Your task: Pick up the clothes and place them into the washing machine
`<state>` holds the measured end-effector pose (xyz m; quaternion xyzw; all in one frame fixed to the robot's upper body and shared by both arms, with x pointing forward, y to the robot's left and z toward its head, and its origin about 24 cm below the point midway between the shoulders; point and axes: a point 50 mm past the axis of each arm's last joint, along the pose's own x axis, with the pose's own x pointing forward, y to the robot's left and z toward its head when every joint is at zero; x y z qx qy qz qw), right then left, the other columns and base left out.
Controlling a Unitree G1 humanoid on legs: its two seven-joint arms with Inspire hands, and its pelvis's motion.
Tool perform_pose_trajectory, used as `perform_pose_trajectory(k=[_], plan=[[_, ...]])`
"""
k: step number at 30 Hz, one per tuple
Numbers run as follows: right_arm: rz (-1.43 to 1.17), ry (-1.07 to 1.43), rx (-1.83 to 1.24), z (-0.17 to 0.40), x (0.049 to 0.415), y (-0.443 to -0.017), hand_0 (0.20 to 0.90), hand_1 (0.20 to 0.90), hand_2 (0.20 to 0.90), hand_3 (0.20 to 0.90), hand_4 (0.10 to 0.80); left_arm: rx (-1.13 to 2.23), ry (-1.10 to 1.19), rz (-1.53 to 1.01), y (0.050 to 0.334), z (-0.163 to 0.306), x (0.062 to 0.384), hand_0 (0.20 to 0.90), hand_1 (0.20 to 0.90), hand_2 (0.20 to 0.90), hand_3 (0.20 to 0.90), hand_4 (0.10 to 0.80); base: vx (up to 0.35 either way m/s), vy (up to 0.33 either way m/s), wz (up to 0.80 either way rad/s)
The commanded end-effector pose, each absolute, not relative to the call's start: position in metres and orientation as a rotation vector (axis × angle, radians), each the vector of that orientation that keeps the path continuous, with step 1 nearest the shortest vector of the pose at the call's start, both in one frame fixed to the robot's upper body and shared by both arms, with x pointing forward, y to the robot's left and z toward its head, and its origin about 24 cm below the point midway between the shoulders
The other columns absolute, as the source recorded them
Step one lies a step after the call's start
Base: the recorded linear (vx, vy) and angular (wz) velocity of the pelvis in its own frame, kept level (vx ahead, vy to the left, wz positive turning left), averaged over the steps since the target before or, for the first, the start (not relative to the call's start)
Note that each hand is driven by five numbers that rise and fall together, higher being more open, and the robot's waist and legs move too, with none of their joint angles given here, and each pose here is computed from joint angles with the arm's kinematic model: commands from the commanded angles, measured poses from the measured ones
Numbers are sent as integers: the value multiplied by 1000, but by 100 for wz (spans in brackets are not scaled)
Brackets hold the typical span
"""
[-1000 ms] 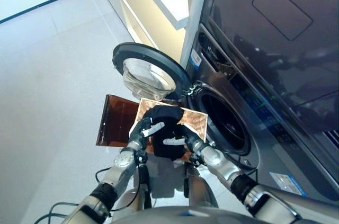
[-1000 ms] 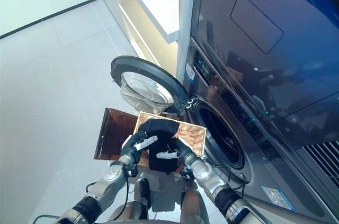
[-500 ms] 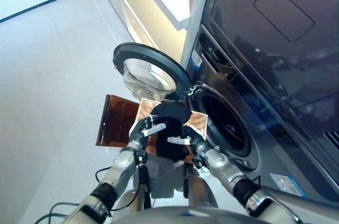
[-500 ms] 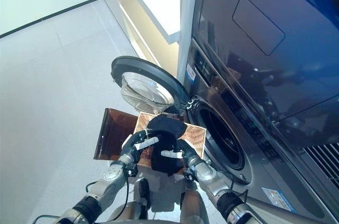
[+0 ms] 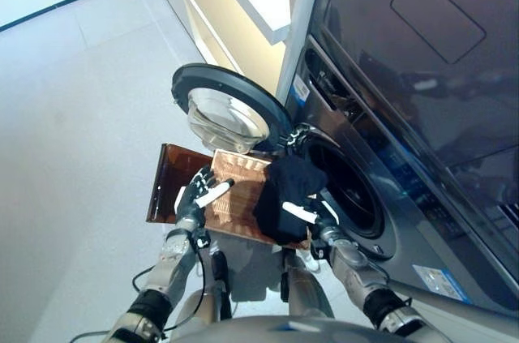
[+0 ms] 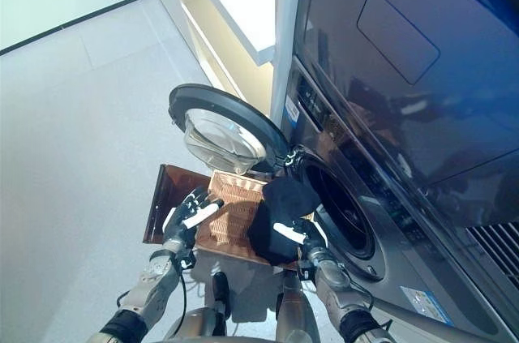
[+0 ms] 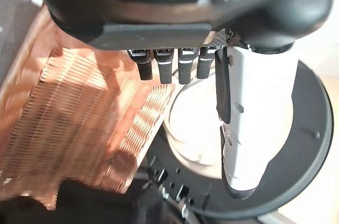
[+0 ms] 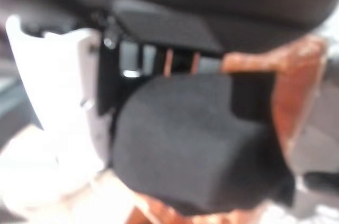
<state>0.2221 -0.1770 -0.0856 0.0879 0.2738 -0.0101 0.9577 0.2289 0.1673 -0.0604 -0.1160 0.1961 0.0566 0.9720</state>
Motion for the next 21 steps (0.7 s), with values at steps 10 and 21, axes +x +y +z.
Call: perform_pose_trajectory(k=[10, 21], plan=[[-342, 282, 632, -59, 247, -195, 200, 200, 200, 200, 300, -363, 171, 285, 194, -33, 233, 900, 900, 900, 900, 800, -21, 8, 2], [-594, 198, 960, -58, 260, -211, 200, 200, 200, 200, 300, -479, 125, 391, 211, -31, 223, 900, 900, 900, 900, 800, -35, 13, 3]])
